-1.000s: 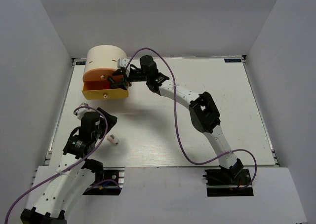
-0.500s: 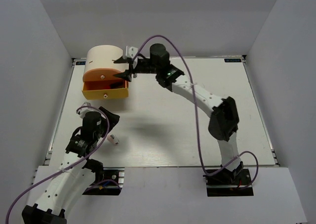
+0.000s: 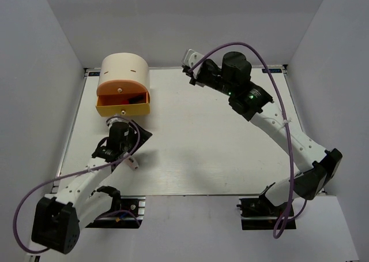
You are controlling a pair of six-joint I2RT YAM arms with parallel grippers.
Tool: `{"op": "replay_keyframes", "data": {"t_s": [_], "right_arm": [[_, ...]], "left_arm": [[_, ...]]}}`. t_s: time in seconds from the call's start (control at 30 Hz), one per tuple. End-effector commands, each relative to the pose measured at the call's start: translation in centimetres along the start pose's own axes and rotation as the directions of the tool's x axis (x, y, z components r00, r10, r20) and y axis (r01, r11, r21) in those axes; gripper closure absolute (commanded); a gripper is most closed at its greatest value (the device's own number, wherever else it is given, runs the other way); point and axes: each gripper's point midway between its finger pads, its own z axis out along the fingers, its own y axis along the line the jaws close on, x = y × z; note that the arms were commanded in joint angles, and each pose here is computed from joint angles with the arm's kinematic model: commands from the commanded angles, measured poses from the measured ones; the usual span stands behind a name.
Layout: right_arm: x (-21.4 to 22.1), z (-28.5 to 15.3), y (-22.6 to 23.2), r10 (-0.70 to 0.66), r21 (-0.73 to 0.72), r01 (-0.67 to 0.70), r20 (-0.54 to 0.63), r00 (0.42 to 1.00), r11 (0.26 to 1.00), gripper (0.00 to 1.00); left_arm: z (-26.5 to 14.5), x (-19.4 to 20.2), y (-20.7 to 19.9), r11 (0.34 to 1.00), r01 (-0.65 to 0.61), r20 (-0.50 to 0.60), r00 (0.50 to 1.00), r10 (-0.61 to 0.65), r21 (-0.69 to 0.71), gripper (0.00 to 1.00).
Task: Sort the stationery into containers
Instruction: Close the drawer in the storage box.
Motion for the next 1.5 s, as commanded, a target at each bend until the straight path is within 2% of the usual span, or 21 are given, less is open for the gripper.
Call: {"op": "replay_keyframes", "data": {"t_s": [0.0, 0.2, 0.37, 0.53, 0.57, 0.63, 0.67, 0.77, 1.03, 1.2, 1.47], "right_arm": [[4.5, -3.1, -1.7, -0.053, 0.092, 0.075, -0.220, 0.974, 0.993, 0.93], [6.2, -6.0, -3.8, -0.090, 0.134, 0.134, -0.291, 0.952, 0.982, 0.92], [7.3, -6.4, -4.3, -0.070, 0.147, 0.122, -0.317, 0.946, 0.982, 0.86], [8.6, -7.1, -4.6, -0.042, 0.164, 0.106, -0.351, 0.935, 0.981, 0.70], [8.8, -7.3, -4.6, -0.038, 0.166, 0.103, -0.355, 0.934, 0.981, 0.62], [9.4, -7.5, -4.6, -0.025, 0.169, 0.093, -0.368, 0.930, 0.981, 0.55], [9.6, -7.8, -4.7, -0.017, 0.172, 0.088, -0.375, 0.927, 0.981, 0.48], [10.7, -7.9, -4.5, -0.003, 0.170, 0.077, -0.400, 0.916, 0.982, 0.36], [12.6, -8.3, -4.2, 0.085, 0.192, -0.003, -0.419, 0.904, 0.981, 0.25], [14.0, -8.5, -3.0, 0.112, 0.175, -0.040, -0.430, 0.896, 0.984, 0.22], [14.7, -8.0, -4.1, 0.140, 0.196, -0.055, -0.449, 0.883, 0.979, 0.21]], "left_arm": [[1.0, -0.9, -4.3, 0.989, -0.067, -0.011, 0.998, 0.070, 0.135, 0.20], [2.8, -1.1, -7.0, 0.978, -0.075, -0.041, 0.996, 0.085, 0.194, 0.18], [2.8, -0.8, -6.6, 0.980, -0.065, -0.049, 0.996, 0.076, 0.185, 0.16], [2.5, -0.8, -6.3, 0.983, -0.056, -0.045, 0.997, 0.065, 0.175, 0.09], [2.5, -0.8, -6.3, 0.983, -0.056, -0.045, 0.997, 0.065, 0.175, 0.06], [2.8, -0.6, -6.0, 0.985, -0.056, -0.053, 0.996, 0.065, 0.164, 0.06], [2.9, -0.8, -6.2, 0.985, -0.056, -0.053, 0.996, 0.065, 0.164, 0.05], [3.0, -0.8, -6.6, 0.984, -0.056, -0.060, 0.996, 0.067, 0.171, 0.03], [2.3, -1.7, -7.8, 0.976, -0.080, -0.032, 0.996, 0.088, 0.203, 0.00], [1.1, -2.0, -7.1, 0.978, -0.111, -0.014, 0.993, 0.115, 0.175, 0.00], [0.6, -2.0, -7.0, 0.975, -0.129, -0.010, 0.991, 0.133, 0.179, 0.00]]}}
